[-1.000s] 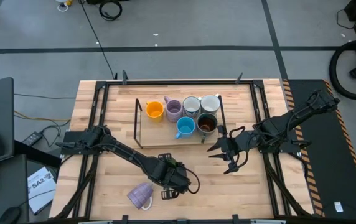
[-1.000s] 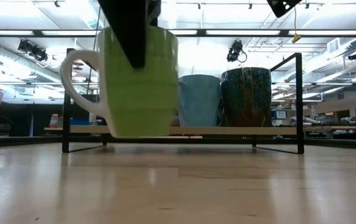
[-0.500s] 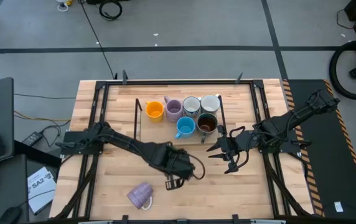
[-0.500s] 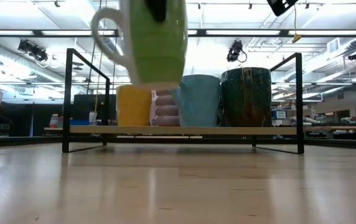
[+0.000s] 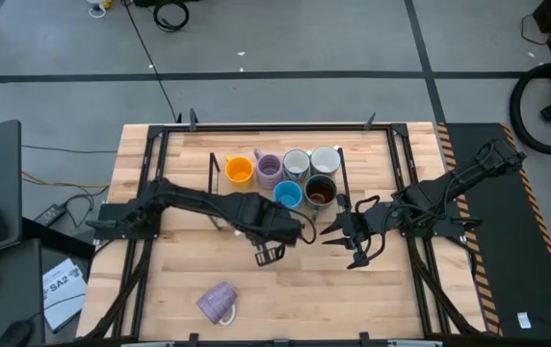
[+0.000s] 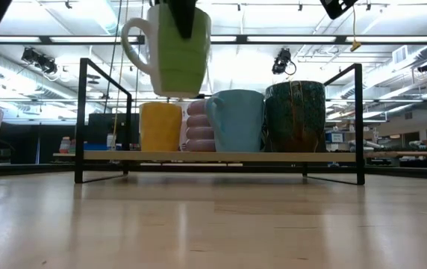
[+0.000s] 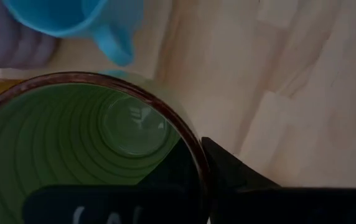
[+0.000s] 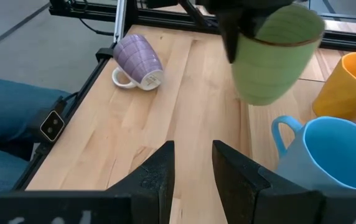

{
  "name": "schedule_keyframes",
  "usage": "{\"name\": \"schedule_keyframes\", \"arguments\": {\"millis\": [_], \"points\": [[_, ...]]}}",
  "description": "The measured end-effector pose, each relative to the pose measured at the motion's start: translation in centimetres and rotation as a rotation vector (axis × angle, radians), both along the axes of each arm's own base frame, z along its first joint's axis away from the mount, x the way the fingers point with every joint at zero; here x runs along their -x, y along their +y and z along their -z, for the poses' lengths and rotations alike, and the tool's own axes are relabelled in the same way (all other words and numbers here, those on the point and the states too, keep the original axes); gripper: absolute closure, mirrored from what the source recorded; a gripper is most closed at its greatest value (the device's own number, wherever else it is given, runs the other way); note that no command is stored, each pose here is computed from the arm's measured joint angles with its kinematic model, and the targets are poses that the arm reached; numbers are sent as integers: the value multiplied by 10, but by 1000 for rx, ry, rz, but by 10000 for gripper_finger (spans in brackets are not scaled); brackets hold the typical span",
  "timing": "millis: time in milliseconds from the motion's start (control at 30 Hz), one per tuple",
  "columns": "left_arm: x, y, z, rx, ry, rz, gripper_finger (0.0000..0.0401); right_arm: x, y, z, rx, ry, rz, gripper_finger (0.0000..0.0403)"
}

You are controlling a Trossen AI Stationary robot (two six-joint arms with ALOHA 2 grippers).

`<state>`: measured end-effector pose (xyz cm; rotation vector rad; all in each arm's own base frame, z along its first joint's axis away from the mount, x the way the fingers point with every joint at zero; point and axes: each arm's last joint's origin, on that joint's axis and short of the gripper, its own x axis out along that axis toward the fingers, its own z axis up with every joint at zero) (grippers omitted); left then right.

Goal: Place coffee mugs
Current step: Put the green mug on the shelf

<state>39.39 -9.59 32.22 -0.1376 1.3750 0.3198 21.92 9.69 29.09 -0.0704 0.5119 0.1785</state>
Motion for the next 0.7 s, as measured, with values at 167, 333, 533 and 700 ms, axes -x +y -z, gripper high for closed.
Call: {"name": "schedule_keyframes", "arguments": {"millis": [167,333,533,700], "points": [[-3,16,0,-28,3,-16,374,0,0,0,2,4,0,290],[-6,32,1,-41,4,-46,374,0,0,1,-5,7,-13,290],[-8,43,7,-77,29,-54,374,0,1,1,-10,9,-22,290],[-5,46,28,-90,118,-51,375,0,1,1,-10,10,-24,290]]}}
